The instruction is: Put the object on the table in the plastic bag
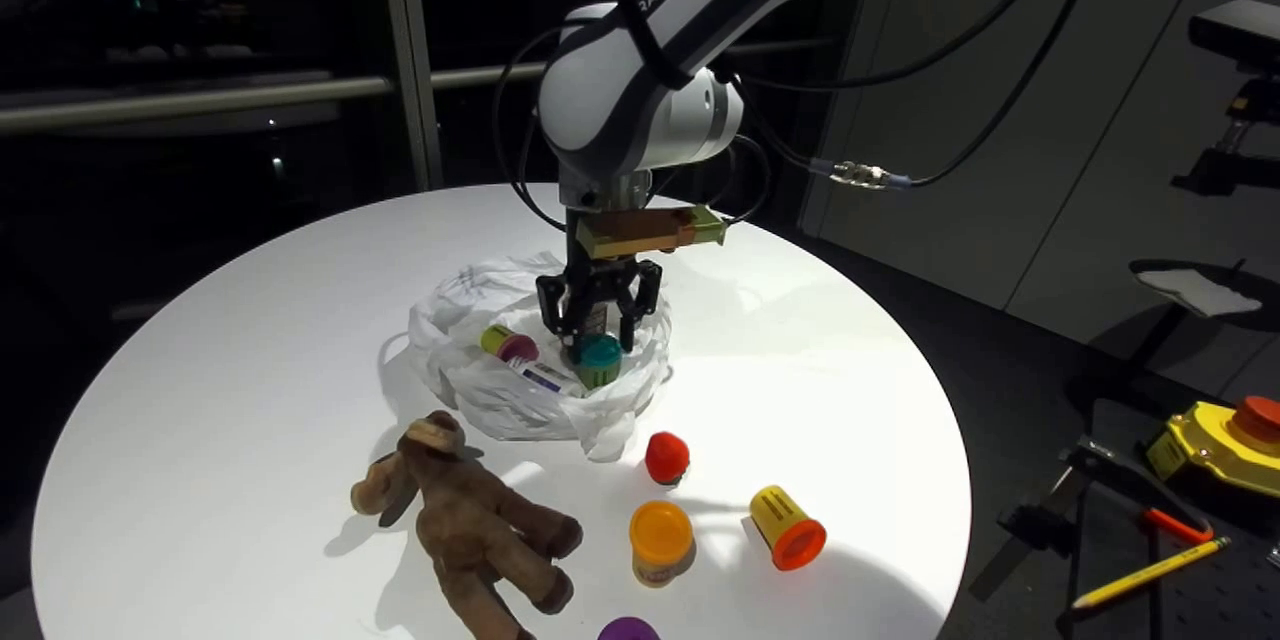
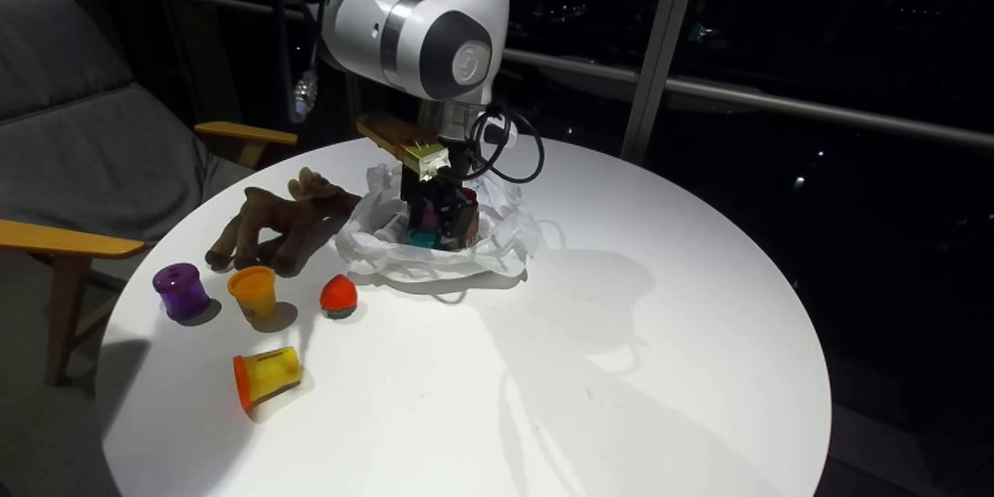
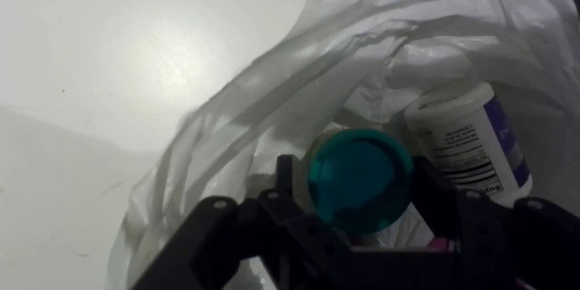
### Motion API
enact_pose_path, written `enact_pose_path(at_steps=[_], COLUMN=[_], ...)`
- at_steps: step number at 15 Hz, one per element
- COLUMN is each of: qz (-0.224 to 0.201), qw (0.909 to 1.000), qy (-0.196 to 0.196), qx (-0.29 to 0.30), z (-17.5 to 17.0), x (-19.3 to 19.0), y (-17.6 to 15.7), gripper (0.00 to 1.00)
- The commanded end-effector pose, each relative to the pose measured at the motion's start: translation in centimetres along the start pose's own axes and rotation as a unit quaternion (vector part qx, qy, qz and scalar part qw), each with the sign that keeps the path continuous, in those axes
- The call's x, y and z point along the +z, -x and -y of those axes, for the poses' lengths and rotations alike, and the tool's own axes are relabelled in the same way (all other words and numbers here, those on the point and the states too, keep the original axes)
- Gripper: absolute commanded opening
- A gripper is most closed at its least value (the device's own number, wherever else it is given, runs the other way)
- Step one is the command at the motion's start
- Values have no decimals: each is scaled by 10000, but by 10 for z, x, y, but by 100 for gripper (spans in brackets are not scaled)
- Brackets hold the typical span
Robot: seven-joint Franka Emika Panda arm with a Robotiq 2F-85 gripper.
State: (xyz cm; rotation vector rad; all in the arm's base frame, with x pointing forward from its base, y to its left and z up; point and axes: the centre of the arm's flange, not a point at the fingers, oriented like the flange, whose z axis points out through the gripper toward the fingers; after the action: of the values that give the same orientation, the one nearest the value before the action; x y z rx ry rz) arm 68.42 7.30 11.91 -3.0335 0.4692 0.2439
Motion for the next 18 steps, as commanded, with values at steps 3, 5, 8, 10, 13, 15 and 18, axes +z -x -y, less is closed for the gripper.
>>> enact_pose_path(at_steps=[3,5,8,10,13,15,18], qz=[-326,-413,-578,-526,-317,-25,351], qw=[9992,9989,9980,9978,9982,9983,9979], qy=[-176,-186,-233,-336,-341,-343,-242], qx=[-178,-130,83,244,380,462,484], z=[-4,-8,-23,-35,-53,-70,-94], x=[-65,-89,-114,-120,-107,-87,-52], y=[17,35,70,95,129,148,182], gripper=[100,100,100,100,100,100,100])
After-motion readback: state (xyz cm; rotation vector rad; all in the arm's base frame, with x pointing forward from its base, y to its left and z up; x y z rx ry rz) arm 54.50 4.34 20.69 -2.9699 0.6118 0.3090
